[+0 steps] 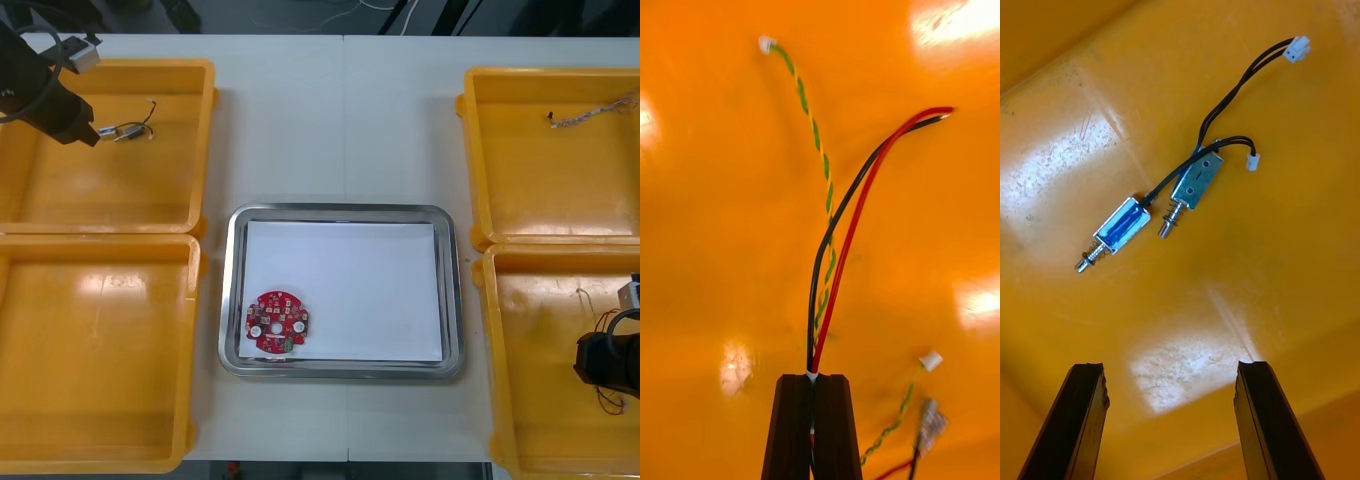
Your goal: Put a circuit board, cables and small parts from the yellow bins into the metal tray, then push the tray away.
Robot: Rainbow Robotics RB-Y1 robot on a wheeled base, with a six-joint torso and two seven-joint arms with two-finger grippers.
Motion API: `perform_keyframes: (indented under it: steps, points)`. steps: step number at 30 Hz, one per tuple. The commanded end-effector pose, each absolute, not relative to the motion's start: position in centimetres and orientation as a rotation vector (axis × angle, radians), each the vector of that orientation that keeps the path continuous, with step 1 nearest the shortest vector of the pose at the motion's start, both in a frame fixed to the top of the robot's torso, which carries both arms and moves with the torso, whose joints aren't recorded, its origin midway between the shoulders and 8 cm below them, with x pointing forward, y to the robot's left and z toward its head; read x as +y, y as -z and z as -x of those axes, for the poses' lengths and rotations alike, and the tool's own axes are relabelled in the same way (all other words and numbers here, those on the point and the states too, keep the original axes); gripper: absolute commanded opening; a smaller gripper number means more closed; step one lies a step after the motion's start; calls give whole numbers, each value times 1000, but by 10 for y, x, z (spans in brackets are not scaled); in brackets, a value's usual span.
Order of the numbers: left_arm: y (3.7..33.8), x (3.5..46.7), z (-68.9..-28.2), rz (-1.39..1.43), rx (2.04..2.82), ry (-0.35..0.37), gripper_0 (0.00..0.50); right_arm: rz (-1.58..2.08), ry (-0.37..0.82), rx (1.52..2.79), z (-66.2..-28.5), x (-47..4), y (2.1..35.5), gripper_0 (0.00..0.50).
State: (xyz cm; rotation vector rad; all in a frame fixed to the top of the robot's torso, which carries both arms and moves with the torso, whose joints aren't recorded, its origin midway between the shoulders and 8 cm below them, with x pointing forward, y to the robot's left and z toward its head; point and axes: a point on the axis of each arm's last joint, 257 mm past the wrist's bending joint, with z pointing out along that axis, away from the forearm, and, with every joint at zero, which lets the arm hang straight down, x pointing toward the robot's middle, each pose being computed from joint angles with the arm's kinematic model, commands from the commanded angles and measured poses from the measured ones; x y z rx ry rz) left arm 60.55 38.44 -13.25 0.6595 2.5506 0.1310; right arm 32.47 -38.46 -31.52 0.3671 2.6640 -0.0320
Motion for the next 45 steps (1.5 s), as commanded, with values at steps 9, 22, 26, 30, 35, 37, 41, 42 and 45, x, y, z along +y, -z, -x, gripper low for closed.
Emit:
perform_keyframes:
  steps: [9, 22, 26, 30, 35, 37, 41, 42, 45]
  points:
    - [97, 363, -644, -892, 2379, -193, 500, -204, 73, 2631, -322, -385, 215, 0]
    - [99, 359, -658, -957, 2322, -271, 500, 120, 28, 2630, -333, -349, 158, 0]
    - [98, 359, -661, -970, 2307, -291, 500, 200, 14, 2622, -335, -339, 142, 0]
    - [103, 363, -664, -969, 2300, -307, 500, 312, 11, 2609, -337, -328, 123, 0]
    - [110, 369, -670, -981, 2270, -326, 500, 421, 6, 2597, -339, -313, 111, 0]
    - [114, 372, -672, -988, 2256, -324, 500, 507, 21, 2584, -339, -302, 106, 0]
    - [122, 371, -674, -988, 2244, -318, 500, 655, 39, 2541, -339, -276, 104, 0]
    - [122, 370, -675, -987, 2242, -319, 500, 679, 42, 2534, -339, -272, 104, 0]
    - [124, 369, -678, -989, 2230, -331, 500, 803, 61, 2493, -336, -251, 108, 0]
